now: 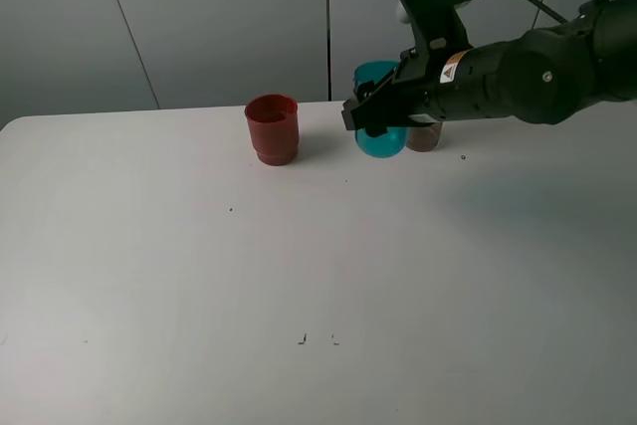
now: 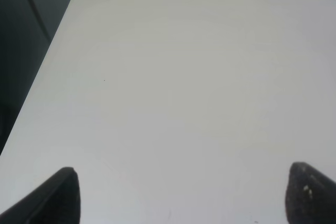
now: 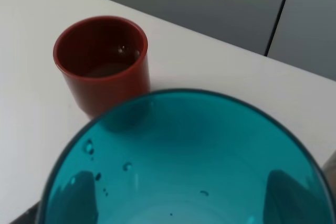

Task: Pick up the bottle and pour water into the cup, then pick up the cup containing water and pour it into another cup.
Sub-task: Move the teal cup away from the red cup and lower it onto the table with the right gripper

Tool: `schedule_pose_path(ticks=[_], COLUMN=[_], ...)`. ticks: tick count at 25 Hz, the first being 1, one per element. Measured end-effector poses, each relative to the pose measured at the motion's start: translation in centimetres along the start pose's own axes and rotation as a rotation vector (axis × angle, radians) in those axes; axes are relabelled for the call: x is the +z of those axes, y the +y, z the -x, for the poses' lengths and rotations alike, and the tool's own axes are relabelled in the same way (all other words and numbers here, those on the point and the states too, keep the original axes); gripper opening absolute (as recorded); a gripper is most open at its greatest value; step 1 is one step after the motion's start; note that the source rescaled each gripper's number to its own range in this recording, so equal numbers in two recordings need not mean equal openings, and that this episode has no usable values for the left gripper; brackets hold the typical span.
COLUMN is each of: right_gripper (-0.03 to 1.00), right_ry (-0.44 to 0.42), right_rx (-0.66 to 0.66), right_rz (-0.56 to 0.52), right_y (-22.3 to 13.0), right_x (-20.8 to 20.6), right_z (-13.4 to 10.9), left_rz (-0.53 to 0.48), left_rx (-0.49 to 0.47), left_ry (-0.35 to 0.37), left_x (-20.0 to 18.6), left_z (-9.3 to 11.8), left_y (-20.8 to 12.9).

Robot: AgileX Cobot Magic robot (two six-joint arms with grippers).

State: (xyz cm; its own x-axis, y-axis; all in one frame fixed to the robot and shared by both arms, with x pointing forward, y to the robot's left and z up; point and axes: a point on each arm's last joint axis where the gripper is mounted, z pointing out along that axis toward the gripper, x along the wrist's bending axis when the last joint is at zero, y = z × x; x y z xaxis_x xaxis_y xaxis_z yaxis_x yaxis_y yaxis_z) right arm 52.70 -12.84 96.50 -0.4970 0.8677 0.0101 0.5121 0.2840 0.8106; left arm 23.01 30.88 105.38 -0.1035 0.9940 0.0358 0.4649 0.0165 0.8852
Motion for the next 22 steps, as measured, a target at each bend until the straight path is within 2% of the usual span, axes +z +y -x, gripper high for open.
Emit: schedule_pose_path(ticks=[4, 8, 14, 17, 22], right_gripper=[0.16, 0.16, 0.16, 0.16, 0.16], right_ry=[-0.006, -0.016, -0.047, -0.092, -0.165], right_rx=[-0.017, -0.036, -0.054, -0.035, 0.012], right_rz=[-0.023, -0.001, 0.142, 0.227, 0.181], right_y=[-1.6, -3.1, -6.0, -7.1, -8.9], right_x=[-0.6, -1.3, -2.6, -3.5, -3.9], right_z=[0.1, 0.2, 0.5, 1.0, 2.6], left_rz=[0.0, 0.0, 0.0, 0.0, 0.0], left_rx=[0.0, 0.0, 0.0, 0.0, 0.0], left_ry=[0.0, 0.0, 0.0, 0.0, 0.0], left_x=[0.0, 0.0, 0.0, 0.0, 0.0], left_z=[0.0, 0.0, 0.0, 0.0, 0.0], left_y=[0.0, 0.0, 0.0, 0.0, 0.0])
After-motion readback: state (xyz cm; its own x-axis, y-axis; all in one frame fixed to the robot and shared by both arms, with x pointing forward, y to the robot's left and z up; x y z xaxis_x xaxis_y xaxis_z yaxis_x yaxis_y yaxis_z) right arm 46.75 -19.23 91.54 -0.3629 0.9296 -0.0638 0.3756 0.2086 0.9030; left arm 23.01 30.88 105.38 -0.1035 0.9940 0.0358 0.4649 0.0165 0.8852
